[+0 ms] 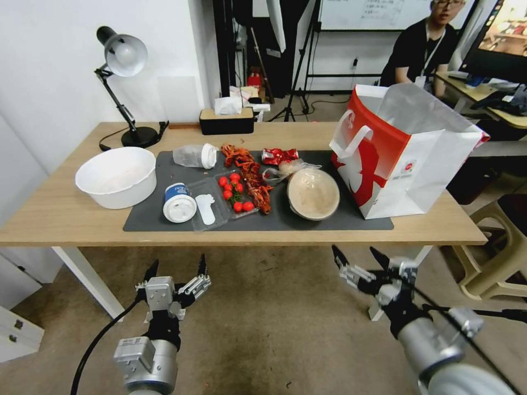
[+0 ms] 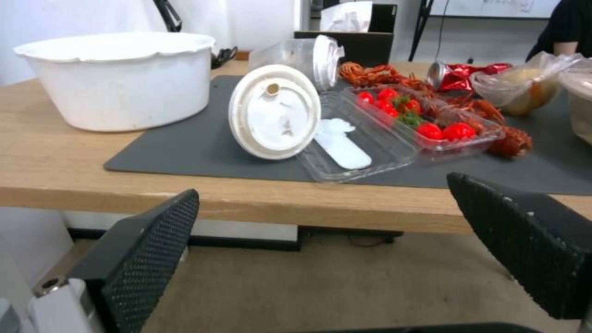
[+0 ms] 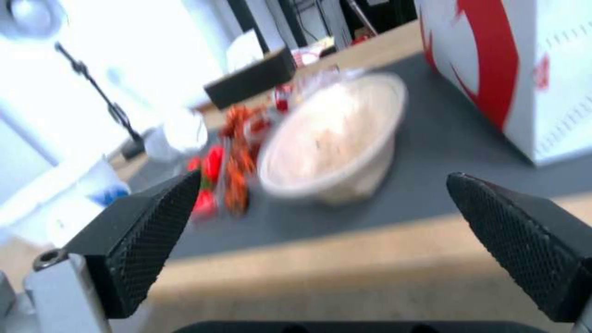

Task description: Pick up the trash from the table and place it into the takeout bag.

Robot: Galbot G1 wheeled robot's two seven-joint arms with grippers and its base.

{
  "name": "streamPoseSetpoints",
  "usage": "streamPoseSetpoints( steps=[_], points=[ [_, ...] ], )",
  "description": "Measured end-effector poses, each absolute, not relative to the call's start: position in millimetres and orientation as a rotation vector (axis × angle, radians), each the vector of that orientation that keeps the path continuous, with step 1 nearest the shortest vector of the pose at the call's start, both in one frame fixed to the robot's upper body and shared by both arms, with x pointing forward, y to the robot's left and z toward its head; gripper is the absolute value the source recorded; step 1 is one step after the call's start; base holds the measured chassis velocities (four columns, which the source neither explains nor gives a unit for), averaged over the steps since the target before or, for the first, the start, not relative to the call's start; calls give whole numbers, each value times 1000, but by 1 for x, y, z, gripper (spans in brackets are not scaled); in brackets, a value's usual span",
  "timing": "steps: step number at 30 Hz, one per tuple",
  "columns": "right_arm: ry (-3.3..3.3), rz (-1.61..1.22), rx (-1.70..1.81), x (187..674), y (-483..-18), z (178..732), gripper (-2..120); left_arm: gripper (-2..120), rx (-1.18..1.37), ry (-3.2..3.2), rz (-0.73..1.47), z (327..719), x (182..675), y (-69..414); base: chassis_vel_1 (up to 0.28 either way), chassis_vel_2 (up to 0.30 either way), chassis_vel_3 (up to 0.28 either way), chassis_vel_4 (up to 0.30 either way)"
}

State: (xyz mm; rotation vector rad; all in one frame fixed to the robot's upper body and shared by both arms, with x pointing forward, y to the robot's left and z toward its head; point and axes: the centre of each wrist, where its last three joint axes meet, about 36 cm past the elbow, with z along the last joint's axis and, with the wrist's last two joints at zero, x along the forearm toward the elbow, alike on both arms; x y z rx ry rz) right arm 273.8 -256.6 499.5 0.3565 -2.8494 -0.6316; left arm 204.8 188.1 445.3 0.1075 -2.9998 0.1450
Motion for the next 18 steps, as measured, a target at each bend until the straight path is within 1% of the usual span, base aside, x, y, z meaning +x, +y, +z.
streamPoseSetpoints(
  steps=[1,3,4,5,6,9,11,13,18],
  points=[
    [-2846,-659,347,287,-258,504,100,100,112,-2999,144,445,204,188,0,0,0,0],
    [-2845,-665,342,290,-259,504,100,100,114,-2999,144,445,204,188,0,0,0,0],
    [-2832,-686,321,304,-261,509,100,100,119,-2999,146,446,203,188,0,0,0,0],
    [-2819,-688,288,316,-263,512,100,100,125,-2997,145,446,202,188,0,0,0,0],
    [-2819,-688,288,316,-263,512,100,100,125,-2997,145,446,202,188,0,0,0,0],
    [-2780,-668,192,340,-270,517,100,100,135,-2999,143,446,202,189,0,0,0,0],
    [-2772,-671,182,343,-270,517,100,100,136,-3000,143,446,202,189,0,0,0,0],
    [-2729,-697,161,361,-271,514,100,100,142,-3001,140,444,202,190,0,0,0,0],
    [-2699,-713,167,380,-265,507,100,100,147,-3000,139,442,203,190,0,0,0,0]
  ],
)
